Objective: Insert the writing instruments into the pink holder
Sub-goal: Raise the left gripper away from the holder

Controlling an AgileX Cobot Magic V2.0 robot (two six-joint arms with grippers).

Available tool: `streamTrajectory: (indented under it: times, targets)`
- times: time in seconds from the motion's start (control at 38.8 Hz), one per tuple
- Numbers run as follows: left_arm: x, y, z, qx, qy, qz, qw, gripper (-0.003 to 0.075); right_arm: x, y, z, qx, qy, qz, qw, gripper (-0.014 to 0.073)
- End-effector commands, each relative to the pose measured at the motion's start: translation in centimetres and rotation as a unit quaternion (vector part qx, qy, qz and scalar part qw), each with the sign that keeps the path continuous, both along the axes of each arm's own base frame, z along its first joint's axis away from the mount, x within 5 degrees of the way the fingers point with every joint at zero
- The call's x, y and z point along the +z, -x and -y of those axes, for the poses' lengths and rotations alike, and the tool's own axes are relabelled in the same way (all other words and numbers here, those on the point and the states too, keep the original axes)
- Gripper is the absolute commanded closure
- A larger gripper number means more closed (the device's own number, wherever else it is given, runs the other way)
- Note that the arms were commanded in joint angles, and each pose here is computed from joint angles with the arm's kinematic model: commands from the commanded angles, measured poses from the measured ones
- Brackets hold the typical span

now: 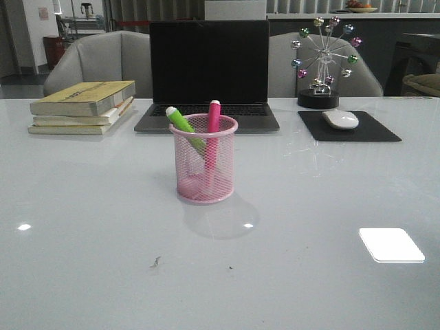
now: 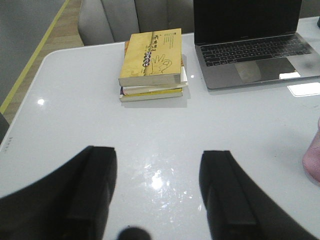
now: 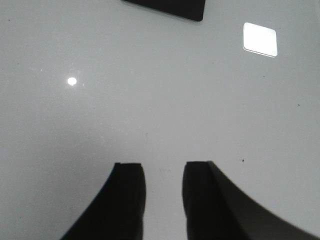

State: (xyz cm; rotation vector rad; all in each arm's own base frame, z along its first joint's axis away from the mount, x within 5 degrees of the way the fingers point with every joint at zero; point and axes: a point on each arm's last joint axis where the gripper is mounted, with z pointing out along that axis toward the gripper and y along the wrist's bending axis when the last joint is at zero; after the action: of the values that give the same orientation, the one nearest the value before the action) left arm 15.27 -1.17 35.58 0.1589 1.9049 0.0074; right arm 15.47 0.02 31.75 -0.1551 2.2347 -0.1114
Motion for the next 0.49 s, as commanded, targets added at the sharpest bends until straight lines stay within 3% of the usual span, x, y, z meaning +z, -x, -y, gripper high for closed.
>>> streamTrajectory:
  times: [0.0,0.23,0.46]
  targets:
    - [1.1,1.6,-0.1,0.002,0.013,0.077,0.997,0.0297,1.5,0.3,0.2,-0.002,0.008,0.041,0.999,0.0260]
    - [0.3,3.6,-0.3,0.002,0.014,0.100,0.995,0.0297,1.6,0.6,0.2,-0.010,-0.003,0.043,0.999,0.0270]
    - [0.4,3.7,-0.3,0.002,0.015,0.104,0.994,0.0384,1.4,0.7,0.2,-0.017,-0.011,0.033,0.999,0.0440]
